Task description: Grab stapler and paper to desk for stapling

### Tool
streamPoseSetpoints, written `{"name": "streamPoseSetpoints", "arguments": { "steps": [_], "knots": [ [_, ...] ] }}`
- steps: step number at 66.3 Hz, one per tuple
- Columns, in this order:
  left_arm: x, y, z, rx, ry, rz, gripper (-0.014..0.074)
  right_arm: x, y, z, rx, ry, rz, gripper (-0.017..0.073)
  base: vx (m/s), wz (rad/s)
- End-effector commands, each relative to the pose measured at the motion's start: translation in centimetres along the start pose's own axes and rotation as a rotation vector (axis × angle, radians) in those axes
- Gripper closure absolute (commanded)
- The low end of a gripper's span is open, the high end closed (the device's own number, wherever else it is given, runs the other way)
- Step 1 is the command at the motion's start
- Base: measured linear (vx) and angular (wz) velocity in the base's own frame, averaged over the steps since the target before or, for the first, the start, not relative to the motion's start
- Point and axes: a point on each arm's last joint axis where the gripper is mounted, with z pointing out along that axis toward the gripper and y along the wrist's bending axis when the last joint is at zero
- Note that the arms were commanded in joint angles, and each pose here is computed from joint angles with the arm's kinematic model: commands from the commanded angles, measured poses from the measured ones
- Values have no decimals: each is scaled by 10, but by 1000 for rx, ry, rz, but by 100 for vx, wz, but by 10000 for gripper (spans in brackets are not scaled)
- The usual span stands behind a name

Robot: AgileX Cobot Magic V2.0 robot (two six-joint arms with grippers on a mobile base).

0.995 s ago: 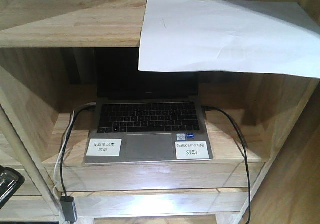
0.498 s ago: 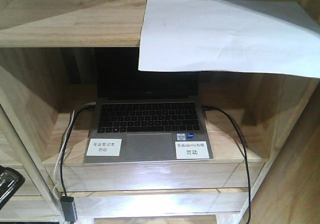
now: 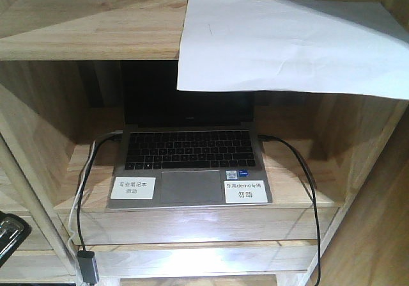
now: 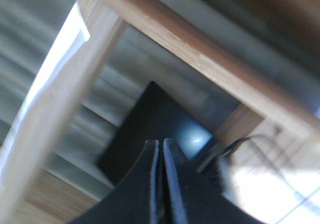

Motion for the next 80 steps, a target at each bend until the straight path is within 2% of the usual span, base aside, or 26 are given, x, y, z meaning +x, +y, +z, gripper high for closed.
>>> {"name": "streamPoseSetpoints", "arguments": {
  "steps": [1,8,12,13,20,21,26,31,34,43,53,65,80],
  "knots": [
    [-19,-1,-5,15,-137,-3,601,-8,16,2,-83,-34,-11,477,0,0],
    [-19,-1,-5,15,-137,-3,601,-13,26,11,-92,-18,-34,366,0,0],
    [-19,-1,-5,15,-137,-3,601,-13,33,18,-140,-6,-36,293,0,0],
    [-19,-1,-5,15,-137,-3,601,-13,36,19,-174,-8,-33,276,0,0],
    [-19,-1,-5,15,-137,-3,601,-9,49,30,-305,48,12,153,0,0],
    [-19,-1,-5,15,-137,-3,601,-8,50,32,-320,63,32,132,0,0],
    [-19,-1,-5,15,-137,-3,601,-3,53,44,-355,133,88,74,0,0],
    [-19,-1,-5,15,-137,-3,601,1,56,57,-379,184,120,39,0,0],
    [-19,-1,-5,15,-137,-3,601,3,57,65,-393,212,136,31,0,0],
    [-19,-1,-5,15,-137,-3,601,2,72,89,-511,264,173,29,0,0],
    [-19,-1,-5,15,-137,-3,601,1,82,116,-520,300,209,29,0,0],
    [-19,-1,-5,15,-137,-3,601,16,93,138,-512,331,295,30,0,0],
    [-19,-1,-5,15,-137,-3,601,24,102,162,-533,300,319,30,0,0]
  ]
}}
